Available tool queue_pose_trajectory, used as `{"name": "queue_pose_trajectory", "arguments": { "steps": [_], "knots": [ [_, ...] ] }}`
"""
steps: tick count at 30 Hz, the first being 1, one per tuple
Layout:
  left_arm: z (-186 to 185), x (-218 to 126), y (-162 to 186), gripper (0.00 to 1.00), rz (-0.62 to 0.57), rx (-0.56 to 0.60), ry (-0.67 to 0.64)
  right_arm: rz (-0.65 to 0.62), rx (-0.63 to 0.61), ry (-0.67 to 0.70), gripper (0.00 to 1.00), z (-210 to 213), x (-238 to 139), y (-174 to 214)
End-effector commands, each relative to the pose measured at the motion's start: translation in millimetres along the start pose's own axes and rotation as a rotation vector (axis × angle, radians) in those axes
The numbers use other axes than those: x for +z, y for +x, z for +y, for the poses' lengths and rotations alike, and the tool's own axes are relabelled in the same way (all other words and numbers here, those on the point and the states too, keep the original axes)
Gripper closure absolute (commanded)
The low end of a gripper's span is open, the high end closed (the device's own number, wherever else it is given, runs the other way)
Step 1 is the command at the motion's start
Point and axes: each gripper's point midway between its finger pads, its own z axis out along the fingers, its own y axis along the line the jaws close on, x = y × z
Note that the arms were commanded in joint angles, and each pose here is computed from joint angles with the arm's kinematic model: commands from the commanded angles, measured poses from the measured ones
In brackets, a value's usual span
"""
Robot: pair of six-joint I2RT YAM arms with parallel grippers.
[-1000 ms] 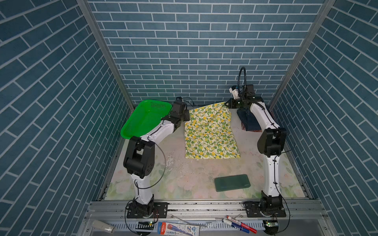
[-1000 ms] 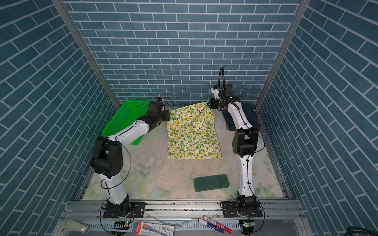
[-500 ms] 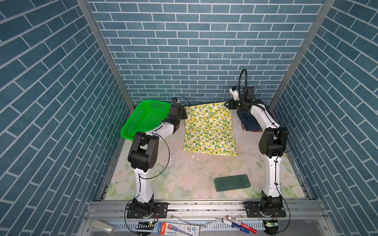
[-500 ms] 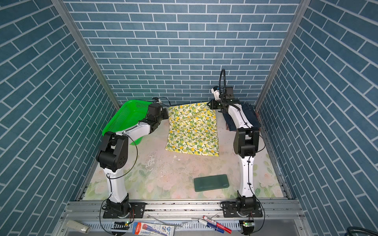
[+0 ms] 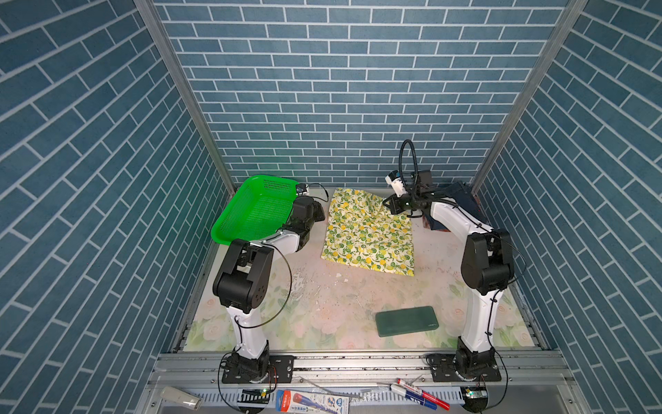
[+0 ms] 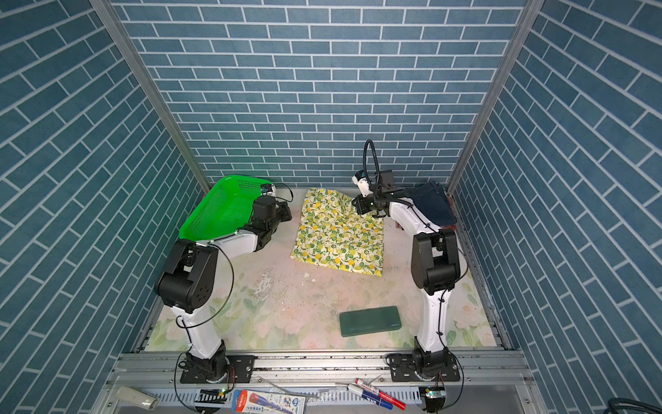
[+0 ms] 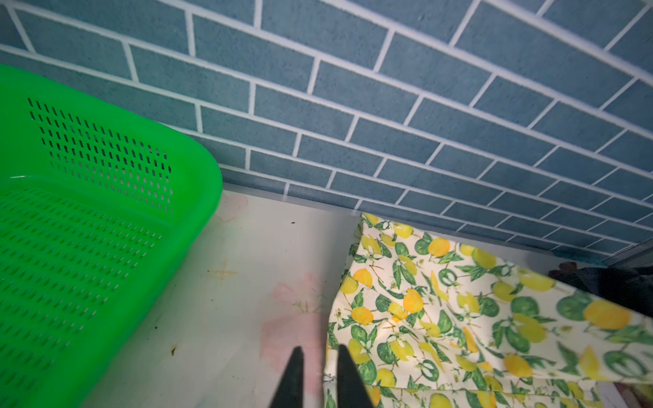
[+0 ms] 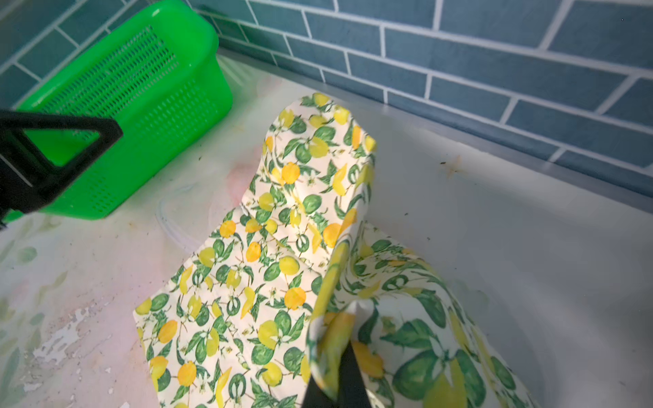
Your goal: Fold and stack the skirts
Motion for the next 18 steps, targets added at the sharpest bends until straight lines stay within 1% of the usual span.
{"name": "queue_pose_trajectory", "arguments": {
  "steps": [1, 3, 8, 10, 13, 15, 18],
  "knots": [
    [-10, -2, -12, 0.67, -0.007, -0.011, 0.013, -0.025, -0.136, 0.046, 1.0, 10, -14, -5],
    [-12, 3, -12, 0.57, 0.026, -0.005, 0.0, -0.022, -0.147, 0.043, 1.0, 19, -14, 3],
    [-21, 6, -4, 0.51, 0.07, -0.014, -0.008, -0.004, -0.169, 0.044, 1.0, 38, -14, 22],
    [-27, 4, 6, 0.51, 0.103, -0.013, -0.005, 0.002, -0.171, 0.048, 1.0, 44, -14, 29],
    [-29, -6, 29, 0.51, 0.176, -0.014, -0.039, 0.004, -0.158, 0.045, 1.0, 51, -18, 38],
    [-23, -17, 50, 0.53, 0.238, -0.03, -0.075, 0.009, -0.154, 0.041, 1.0, 56, -21, 46],
    [-18, -35, 82, 0.54, 0.32, -0.045, -0.093, 0.023, -0.155, 0.042, 1.0, 64, -25, 59]
  ]
}}
